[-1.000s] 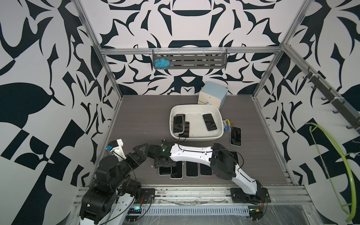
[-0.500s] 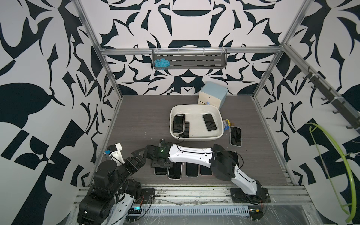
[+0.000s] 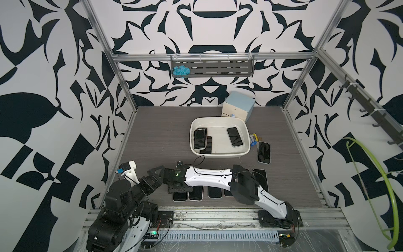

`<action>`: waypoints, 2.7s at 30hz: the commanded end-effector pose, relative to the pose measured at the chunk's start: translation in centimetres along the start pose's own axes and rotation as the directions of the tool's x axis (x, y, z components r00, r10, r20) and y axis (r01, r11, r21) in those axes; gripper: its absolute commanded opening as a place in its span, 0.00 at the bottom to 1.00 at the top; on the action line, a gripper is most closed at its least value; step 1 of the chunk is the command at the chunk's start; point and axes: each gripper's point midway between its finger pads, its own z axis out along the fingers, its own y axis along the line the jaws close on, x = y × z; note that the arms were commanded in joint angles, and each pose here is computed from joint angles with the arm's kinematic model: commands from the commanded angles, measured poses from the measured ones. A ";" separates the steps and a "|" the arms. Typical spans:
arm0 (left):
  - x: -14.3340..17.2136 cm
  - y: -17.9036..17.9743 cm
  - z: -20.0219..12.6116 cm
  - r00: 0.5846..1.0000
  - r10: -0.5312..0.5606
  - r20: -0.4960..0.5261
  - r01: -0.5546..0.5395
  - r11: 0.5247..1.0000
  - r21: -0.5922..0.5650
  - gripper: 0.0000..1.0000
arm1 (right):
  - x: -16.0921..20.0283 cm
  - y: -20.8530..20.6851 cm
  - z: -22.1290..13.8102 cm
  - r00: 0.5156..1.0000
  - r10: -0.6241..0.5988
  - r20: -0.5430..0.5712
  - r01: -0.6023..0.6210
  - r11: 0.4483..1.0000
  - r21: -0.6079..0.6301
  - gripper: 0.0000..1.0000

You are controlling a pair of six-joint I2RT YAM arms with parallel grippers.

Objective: Take the phone out of the storage box
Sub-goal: Place the phone at the center of the board, then pick up the phone from the storage box.

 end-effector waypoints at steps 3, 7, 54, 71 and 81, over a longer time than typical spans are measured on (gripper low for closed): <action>-0.4 -0.2 0.9 1.000 0.019 0.005 -0.019 1.000 0.002 1.00 | -1.1 -1.2 -2.1 0.999 0.040 0.022 -0.039 0.999 -0.028 0.69; -0.4 -0.2 1.6 1.000 0.014 -0.002 -0.014 1.000 0.001 1.00 | -1.5 -1.3 -2.8 0.999 0.026 0.035 -0.024 0.998 -0.058 0.85; 2.4 -6.5 12.9 0.923 0.027 -0.385 0.035 0.987 0.154 1.00 | -29.6 -33.3 -7.0 1.000 -0.008 -0.017 0.012 0.964 0.267 0.99; 4.3 -7.7 12.7 0.921 0.093 -0.378 -0.024 0.983 0.184 1.00 | -26.5 -33.5 -2.5 0.981 0.045 -0.191 -0.010 0.984 0.178 0.99; 5.2 -6.1 11.2 0.916 0.065 -0.397 -0.005 0.989 0.150 1.00 | -26.8 -33.7 -1.5 0.985 0.063 -0.163 -0.026 0.975 0.218 0.97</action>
